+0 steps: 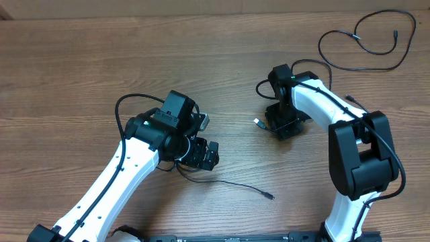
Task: Untangle cables
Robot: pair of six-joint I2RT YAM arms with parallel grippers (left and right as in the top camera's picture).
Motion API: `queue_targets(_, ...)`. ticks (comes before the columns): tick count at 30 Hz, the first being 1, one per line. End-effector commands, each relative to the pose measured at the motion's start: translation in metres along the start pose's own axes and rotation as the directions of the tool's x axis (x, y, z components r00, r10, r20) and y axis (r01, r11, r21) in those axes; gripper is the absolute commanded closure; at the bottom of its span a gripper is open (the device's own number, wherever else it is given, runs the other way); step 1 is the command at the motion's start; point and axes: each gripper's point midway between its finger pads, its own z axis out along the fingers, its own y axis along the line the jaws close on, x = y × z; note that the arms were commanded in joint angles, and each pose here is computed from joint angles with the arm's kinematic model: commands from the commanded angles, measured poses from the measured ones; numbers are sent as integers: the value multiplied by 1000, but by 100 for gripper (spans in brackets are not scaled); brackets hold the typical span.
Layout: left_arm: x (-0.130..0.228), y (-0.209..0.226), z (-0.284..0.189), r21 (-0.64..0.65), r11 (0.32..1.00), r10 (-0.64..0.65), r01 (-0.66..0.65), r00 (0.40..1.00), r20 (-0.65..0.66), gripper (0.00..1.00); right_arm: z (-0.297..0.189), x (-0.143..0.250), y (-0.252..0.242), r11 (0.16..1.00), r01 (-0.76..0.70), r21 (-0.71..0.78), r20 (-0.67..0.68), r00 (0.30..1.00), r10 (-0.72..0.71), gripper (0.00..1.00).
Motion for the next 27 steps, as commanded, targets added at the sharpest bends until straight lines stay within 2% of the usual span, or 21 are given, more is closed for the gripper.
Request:
queue_targets(1, -6, -5, -8, 5, 1000, 15, -16, 999, 35, 0, 6, 0, -7, 999, 34, 28, 9, 999, -34, 60)
queue_targets(3, -6, -5, -8, 5, 1000, 15, -16, 999, 35, 1, 6, -3, -11, 998, 33, 44, 23, 999, -34, 70)
queue_targets(4, -6, -5, -8, 5, 1000, 15, -16, 999, 35, 1, 6, -4, -13, 998, 33, 54, 28, 999, -34, 77)
queue_targets(5, -6, -5, -8, 5, 1000, 15, -16, 999, 35, 1, 6, -4, -15, 997, 32, 63, 29, 999, -34, 90)
queue_targets(6, -6, -5, -8, 5, 1000, 15, -16, 999, 35, 0, 6, -4, -18, 997, 32, 73, 28, 999, -34, 96)
queue_targets(9, -6, -5, -8, 5, 1000, 15, -16, 999, 35, 0, 4, -4, -23, 995, 43, 95, 22, 999, -45, 96)
queue_targets(14, -6, -5, -8, 5, 1000, 15, -16, 999, 35, 1, -10, -6, -16, 979, 191, 74, 15, 981, -193, 96)
queue_targets(20, -6, -5, -8, 5, 1000, 15, -16, 999, 35, 1, -60, -6, 2, 923, 383, -40, 70, 923, -379, 96)
queue_targets(24, -6, -5, -8, 5, 1000, 15, -16, 999, 35, 1, -111, -6, 13, 831, 536, -145, 179, 841, -511, 96)
queue_targets(27, -6, -5, -8, 5, 1000, 15, -16, 999, 35, 0, -149, -10, 11, 751, 638, -171, 297, 760, -578, 96)
